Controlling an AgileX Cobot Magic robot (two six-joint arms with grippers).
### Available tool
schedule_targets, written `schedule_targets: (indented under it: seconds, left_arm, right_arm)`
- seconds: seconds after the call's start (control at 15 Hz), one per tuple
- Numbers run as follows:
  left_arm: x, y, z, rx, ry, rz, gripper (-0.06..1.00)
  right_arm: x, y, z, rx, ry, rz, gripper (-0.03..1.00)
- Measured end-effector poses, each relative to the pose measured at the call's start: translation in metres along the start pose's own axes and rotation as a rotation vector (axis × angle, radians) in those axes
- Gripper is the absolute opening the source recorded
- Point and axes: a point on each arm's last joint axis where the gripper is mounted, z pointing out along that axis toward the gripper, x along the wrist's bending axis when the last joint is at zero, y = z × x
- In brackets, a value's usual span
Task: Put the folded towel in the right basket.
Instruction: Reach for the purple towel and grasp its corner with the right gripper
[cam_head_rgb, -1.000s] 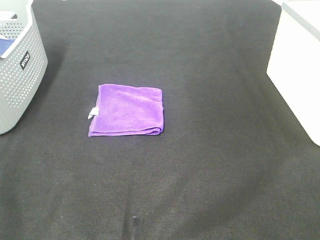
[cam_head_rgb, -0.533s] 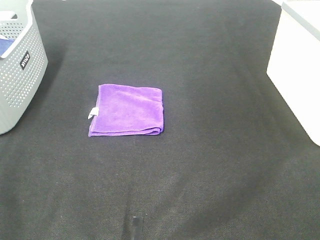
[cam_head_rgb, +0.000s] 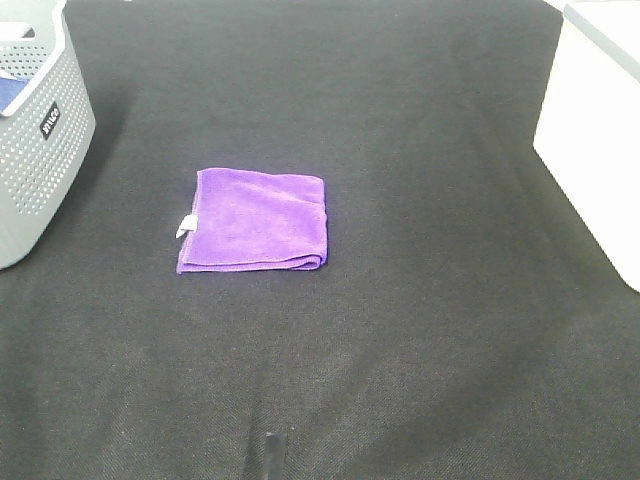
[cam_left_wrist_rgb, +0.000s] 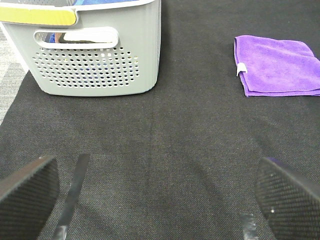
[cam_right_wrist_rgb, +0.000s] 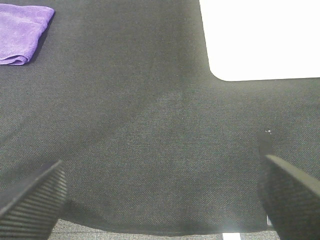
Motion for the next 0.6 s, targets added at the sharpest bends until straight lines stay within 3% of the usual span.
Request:
schedule_targets:
  seconds: [0.6]
  left_arm:
    - [0.0, 0.0, 0.0, 0.0, 0.0, 0.0, 0.99]
  right_arm:
    - [0.0, 0.0, 0.0, 0.0, 0.0, 0.0, 0.98]
